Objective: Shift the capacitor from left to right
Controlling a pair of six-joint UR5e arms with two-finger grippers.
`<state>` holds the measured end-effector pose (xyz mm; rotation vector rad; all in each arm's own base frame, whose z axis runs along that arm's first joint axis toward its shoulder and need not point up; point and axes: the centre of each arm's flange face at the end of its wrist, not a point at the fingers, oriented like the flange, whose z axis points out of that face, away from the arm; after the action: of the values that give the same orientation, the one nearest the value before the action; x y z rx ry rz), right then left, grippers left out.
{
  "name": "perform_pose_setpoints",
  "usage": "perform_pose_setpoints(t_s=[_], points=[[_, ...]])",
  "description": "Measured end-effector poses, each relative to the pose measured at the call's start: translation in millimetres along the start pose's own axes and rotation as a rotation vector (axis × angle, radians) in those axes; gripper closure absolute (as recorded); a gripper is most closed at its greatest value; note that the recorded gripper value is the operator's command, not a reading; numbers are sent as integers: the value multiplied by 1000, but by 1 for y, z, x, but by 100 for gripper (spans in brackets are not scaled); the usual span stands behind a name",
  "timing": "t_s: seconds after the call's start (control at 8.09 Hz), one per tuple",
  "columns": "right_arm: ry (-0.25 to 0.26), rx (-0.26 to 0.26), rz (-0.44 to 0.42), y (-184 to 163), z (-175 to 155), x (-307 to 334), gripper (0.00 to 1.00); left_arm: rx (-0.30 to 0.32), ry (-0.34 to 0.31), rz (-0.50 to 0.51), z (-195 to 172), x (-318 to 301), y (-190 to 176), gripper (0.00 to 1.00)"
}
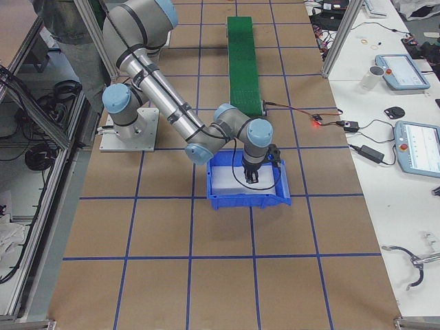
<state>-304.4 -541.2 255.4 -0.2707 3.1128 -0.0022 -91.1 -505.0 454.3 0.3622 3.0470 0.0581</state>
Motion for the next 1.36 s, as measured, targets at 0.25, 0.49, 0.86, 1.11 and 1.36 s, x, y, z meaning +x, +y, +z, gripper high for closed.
perform_pose_setpoints(t_s=[0.25,0.49,0.86,1.11,1.36], points=[[-23,35,1,-3,-1,-2,0,11,-4,-2,0,-1,-1,0],[-11,56,4,-3,-12,-3,0,14,-5,-3,-1,-1,-2,0],[69,95,8,4,-63,-10,0,14,-5,-4,0,-1,-2,0],[125,102,35,12,-101,-22,0,9,-3,-3,3,-1,-4,0],[111,96,122,13,-131,-54,0,-3,0,-5,9,-2,-8,0]])
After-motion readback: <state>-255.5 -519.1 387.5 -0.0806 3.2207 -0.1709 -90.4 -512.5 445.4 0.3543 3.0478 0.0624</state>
